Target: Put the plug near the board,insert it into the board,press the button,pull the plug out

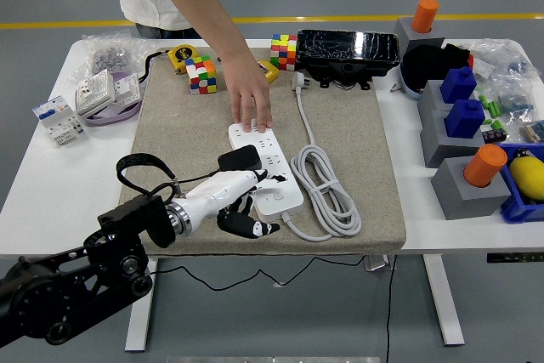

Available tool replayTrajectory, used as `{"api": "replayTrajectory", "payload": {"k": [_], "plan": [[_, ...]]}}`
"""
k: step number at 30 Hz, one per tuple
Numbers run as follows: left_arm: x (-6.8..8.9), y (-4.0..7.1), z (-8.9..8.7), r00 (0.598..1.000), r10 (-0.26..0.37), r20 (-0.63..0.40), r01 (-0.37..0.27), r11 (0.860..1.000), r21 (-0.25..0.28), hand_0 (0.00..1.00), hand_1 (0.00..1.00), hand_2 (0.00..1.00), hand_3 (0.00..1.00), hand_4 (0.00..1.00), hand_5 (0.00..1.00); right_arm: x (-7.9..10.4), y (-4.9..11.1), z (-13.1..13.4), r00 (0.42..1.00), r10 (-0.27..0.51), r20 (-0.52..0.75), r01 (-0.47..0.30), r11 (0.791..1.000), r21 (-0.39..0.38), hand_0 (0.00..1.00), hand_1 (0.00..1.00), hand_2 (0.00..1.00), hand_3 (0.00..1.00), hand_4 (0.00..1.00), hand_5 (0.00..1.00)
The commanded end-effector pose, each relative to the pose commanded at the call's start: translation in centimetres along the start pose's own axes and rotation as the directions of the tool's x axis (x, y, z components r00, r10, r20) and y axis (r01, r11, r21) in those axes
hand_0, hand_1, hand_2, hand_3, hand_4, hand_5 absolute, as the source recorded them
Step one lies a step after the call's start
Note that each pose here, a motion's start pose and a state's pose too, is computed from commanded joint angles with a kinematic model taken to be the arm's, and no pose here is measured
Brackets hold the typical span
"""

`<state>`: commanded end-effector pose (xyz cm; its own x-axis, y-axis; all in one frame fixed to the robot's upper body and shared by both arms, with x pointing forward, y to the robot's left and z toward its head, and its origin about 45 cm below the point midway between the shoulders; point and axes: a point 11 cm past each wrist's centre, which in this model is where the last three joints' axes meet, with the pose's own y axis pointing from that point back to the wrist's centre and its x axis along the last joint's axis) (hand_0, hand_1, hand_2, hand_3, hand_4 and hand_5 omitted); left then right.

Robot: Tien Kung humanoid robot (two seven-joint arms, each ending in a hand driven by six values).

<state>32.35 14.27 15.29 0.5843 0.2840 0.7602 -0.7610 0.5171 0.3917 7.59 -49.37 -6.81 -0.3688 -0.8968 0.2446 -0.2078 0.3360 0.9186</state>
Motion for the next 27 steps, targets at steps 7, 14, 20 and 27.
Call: {"api": "replayTrajectory", "payload": {"k": [7, 14, 20, 27], "plan": [[-0.7, -0.7, -0.3, 0.999, -0.034, 0.024, 0.033, 0.999, 0.032, 0.111, 0.064, 0.149, 0.872, 0.830, 0.293, 0.0, 0.0, -0.1, 1.000, 0.000, -0.001, 0.000, 1.000, 0.002, 0.575, 0.635, 0.623, 0.550, 0.889, 0.419], [-1.3, -0.8, -0.9, 0.998, -0.059, 0.025, 0.058, 0.997, 0.054, 0.111, 0.062, 0.147, 0.838, 0.828, 0.289, 0.0, 0.0, 0.1, 1.000, 0.000, 0.001, 0.000, 1.000, -0.002, 0.575, 0.635, 0.623, 0.550, 0.889, 0.419], [-1.1, -0.7, -0.8, 0.998, -0.051, 0.021, 0.050, 0.998, 0.043, 0.114, 0.061, 0.147, 0.813, 0.824, 0.285, 0.0, 0.0, 0.1, 1.000, 0.000, 0.005, 0.000, 1.000, -0.001, 0.576, 0.635, 0.623, 0.550, 0.889, 0.420], [-1.4, -0.7, -1.2, 0.998, -0.061, 0.022, 0.060, 0.996, 0.059, 0.113, 0.061, 0.146, 0.792, 0.823, 0.283, -0.1, 0.0, 0.1, 1.000, -0.001, 0.006, 0.001, 1.000, 0.000, 0.576, 0.635, 0.623, 0.550, 0.889, 0.420]]}}
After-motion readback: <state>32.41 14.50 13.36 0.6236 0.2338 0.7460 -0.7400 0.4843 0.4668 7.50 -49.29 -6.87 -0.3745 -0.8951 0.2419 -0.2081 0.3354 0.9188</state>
